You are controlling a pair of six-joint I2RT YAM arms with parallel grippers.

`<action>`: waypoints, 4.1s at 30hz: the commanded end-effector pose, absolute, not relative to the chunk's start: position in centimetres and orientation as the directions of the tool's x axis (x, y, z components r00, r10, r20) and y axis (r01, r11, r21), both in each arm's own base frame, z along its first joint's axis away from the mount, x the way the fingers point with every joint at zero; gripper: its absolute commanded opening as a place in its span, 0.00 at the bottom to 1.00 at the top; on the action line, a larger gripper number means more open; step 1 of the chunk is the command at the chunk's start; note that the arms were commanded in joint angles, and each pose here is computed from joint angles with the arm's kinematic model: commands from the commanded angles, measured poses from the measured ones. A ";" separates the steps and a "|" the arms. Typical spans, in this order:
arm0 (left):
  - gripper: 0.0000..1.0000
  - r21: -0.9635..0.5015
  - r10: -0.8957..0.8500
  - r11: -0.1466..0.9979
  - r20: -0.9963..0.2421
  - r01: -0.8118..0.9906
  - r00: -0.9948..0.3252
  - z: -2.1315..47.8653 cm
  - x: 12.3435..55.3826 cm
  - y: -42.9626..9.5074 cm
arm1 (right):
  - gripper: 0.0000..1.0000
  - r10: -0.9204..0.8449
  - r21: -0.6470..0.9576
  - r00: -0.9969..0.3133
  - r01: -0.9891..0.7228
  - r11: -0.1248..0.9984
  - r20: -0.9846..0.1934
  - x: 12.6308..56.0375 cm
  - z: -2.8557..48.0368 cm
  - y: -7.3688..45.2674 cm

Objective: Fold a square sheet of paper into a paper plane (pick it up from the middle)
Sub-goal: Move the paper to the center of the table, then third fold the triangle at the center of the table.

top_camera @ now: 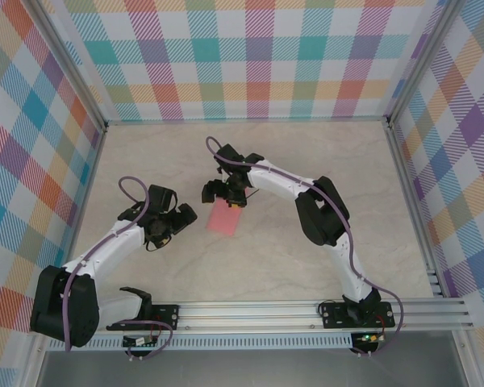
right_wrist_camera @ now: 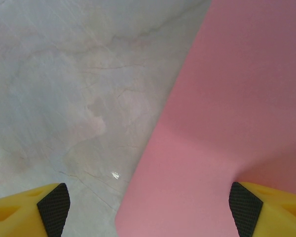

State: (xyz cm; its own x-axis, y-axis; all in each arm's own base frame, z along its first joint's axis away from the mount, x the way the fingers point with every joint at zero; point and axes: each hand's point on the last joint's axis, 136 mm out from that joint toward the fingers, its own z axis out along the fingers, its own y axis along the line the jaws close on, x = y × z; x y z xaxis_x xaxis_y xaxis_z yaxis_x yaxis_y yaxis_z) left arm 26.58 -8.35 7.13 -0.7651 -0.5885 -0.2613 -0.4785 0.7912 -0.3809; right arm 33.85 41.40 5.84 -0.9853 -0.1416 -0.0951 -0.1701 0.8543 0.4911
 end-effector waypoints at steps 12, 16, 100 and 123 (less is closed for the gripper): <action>1.00 -0.440 -0.551 0.796 -0.245 -0.415 -0.798 7.2 26.8 -9.5 | 0.86 -0.458 0.404 -0.887 -0.443 0.800 -0.064 29.6 1.9 37.8; 1.00 -0.468 -0.529 0.797 -0.235 -0.382 -0.816 7.5 26.9 -10.3 | 0.86 -0.498 0.369 -0.864 -0.488 0.791 -0.075 29.2 1.8 35.9; 0.42 -0.728 -0.213 0.681 -0.095 -0.078 -0.973 3.8 29.3 -28.4 | 0.17 0.223 0.634 -0.957 0.290 0.717 0.186 22.7 4.8 27.1; 0.43 -0.715 -0.213 0.695 -0.103 -0.076 -0.972 3.5 30.3 -28.7 | 0.16 0.257 0.650 -0.946 0.323 0.688 0.199 22.7 6.0 27.1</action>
